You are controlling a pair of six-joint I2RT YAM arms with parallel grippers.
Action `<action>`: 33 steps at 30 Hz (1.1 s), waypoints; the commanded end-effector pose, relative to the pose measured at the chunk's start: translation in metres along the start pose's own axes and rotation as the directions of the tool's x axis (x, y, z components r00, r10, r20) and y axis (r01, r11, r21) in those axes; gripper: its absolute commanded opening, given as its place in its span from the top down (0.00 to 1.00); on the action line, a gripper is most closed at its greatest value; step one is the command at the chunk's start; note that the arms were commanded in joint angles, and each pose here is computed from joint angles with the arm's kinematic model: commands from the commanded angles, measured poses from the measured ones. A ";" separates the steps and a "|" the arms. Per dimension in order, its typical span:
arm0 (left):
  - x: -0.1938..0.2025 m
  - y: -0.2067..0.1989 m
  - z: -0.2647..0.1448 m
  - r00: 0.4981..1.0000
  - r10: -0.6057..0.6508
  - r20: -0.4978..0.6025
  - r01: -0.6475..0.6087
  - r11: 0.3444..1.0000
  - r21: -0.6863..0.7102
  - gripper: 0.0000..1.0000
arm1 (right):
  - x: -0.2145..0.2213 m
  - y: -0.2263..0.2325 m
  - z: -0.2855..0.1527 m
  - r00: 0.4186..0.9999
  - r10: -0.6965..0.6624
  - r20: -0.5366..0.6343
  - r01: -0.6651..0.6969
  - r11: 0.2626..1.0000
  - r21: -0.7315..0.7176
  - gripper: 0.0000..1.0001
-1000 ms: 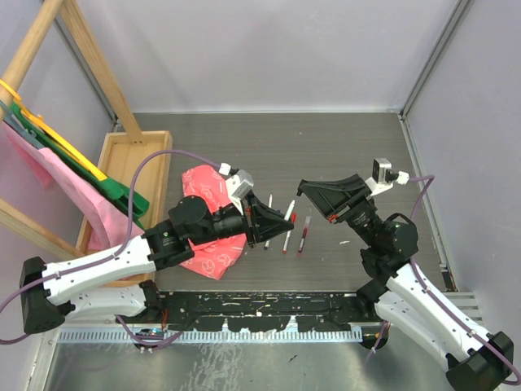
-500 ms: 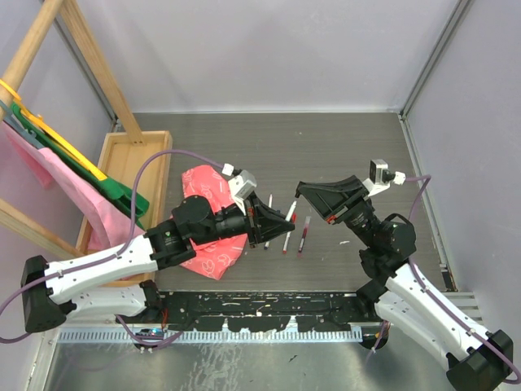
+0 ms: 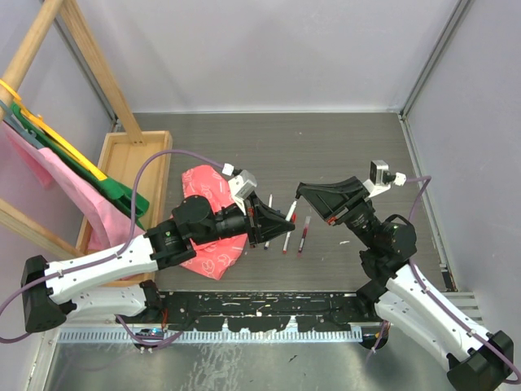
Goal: Insert the pens into the pen caps
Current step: Insert the pen cap onto the pen.
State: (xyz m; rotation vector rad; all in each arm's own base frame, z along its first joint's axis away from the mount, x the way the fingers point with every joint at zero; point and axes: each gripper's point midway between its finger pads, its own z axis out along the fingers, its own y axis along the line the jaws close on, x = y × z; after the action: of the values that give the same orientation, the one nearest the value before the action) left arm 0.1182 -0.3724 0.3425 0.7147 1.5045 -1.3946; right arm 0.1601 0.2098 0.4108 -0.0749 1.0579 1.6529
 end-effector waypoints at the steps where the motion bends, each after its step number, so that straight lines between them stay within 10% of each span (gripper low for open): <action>1: -0.032 -0.016 -0.002 0.996 0.022 0.085 -0.025 0.999 0.037 1.00 | -0.007 0.013 0.000 0.999 -0.012 0.030 0.013 0.999 -0.043 1.00; 33: -0.036 -0.013 0.000 0.994 0.017 0.106 -0.020 1.000 0.023 1.00 | 0.004 0.005 -0.004 1.000 0.000 0.003 0.000 1.000 -0.029 1.00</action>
State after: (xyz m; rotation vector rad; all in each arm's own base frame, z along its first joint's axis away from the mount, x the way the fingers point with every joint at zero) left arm 0.1202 -0.3720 0.3425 0.7039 1.5074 -1.3867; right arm 0.1605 0.2140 0.3983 -0.0719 1.0904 1.6622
